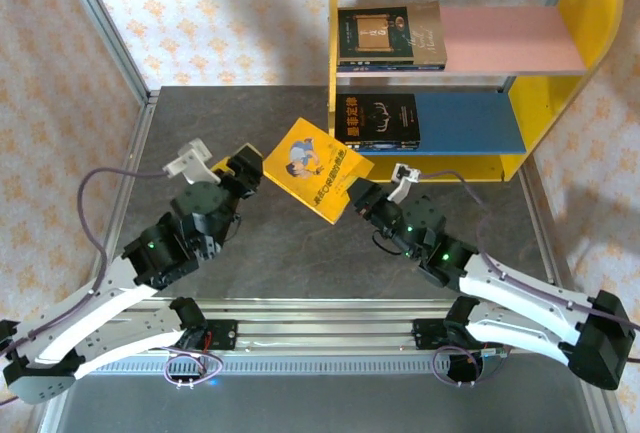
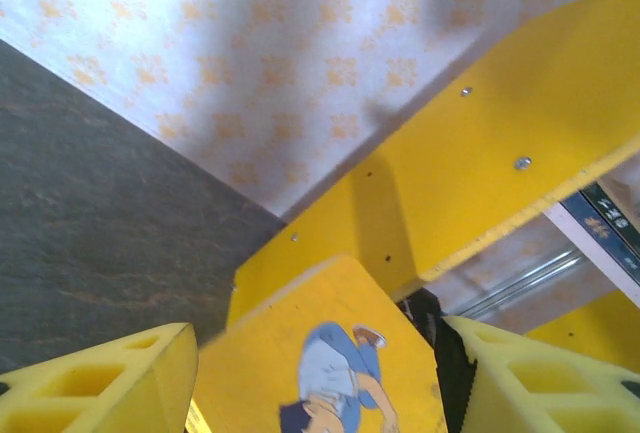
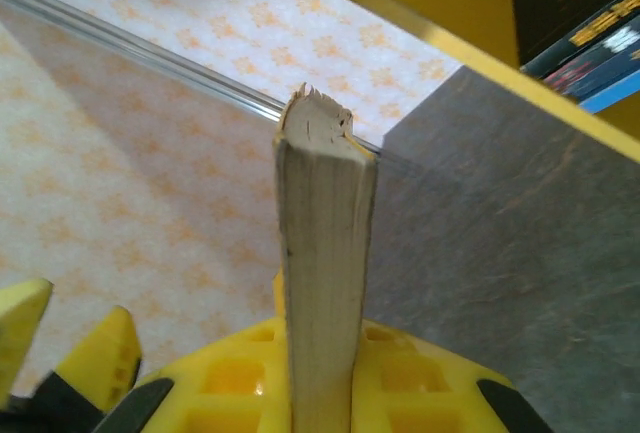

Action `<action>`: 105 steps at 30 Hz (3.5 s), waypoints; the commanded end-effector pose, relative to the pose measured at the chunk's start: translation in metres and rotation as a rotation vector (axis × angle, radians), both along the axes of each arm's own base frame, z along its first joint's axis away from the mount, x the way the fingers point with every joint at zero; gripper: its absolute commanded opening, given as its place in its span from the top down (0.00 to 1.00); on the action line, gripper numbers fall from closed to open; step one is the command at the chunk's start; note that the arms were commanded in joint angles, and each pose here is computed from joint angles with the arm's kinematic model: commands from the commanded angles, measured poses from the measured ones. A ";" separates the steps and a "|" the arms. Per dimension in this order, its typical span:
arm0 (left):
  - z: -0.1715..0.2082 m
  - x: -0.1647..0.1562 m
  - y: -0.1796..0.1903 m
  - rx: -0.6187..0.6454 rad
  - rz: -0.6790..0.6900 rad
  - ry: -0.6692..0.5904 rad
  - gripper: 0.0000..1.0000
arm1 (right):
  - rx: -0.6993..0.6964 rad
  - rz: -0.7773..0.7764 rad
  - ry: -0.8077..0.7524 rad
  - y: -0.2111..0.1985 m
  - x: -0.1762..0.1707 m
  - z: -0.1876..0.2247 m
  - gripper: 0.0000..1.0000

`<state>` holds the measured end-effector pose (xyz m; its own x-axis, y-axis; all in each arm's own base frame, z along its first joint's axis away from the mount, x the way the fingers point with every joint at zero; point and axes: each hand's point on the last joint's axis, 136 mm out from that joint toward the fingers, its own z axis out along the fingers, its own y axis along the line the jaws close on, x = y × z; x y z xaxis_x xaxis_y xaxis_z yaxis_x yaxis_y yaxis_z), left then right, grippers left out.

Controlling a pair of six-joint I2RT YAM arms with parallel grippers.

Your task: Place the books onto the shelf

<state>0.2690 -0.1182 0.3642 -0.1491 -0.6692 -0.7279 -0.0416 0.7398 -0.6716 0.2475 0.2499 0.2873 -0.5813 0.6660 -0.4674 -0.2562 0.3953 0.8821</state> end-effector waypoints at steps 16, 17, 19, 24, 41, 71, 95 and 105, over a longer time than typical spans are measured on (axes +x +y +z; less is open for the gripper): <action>-0.047 0.011 -0.033 0.202 -0.416 0.291 0.35 | -0.226 0.252 -0.255 -0.040 -0.031 0.132 0.87; -0.047 0.010 -0.034 0.203 -0.423 0.291 0.34 | -0.228 0.255 -0.259 -0.042 -0.031 0.134 0.88; -0.046 0.009 -0.037 0.199 -0.444 0.286 0.34 | -0.225 0.260 -0.264 -0.043 -0.032 0.137 0.88; -0.043 0.008 -0.053 0.136 -0.528 0.254 0.31 | -0.207 0.279 -0.279 -0.041 -0.031 0.143 0.88; -0.036 0.014 -0.023 0.098 -0.392 0.224 0.29 | -0.235 0.284 -0.239 -0.037 -0.020 0.123 0.89; -0.032 0.015 -0.091 -0.079 -0.750 0.168 0.27 | -0.131 0.348 -0.226 -0.020 -0.003 0.118 0.90; -0.004 0.007 -0.093 -0.188 -0.833 0.048 0.72 | -0.151 0.332 -0.143 -0.022 0.011 0.085 0.90; 0.003 -0.002 -0.093 -0.216 -0.871 0.021 0.65 | -0.111 0.379 -0.161 -0.017 0.005 0.092 0.92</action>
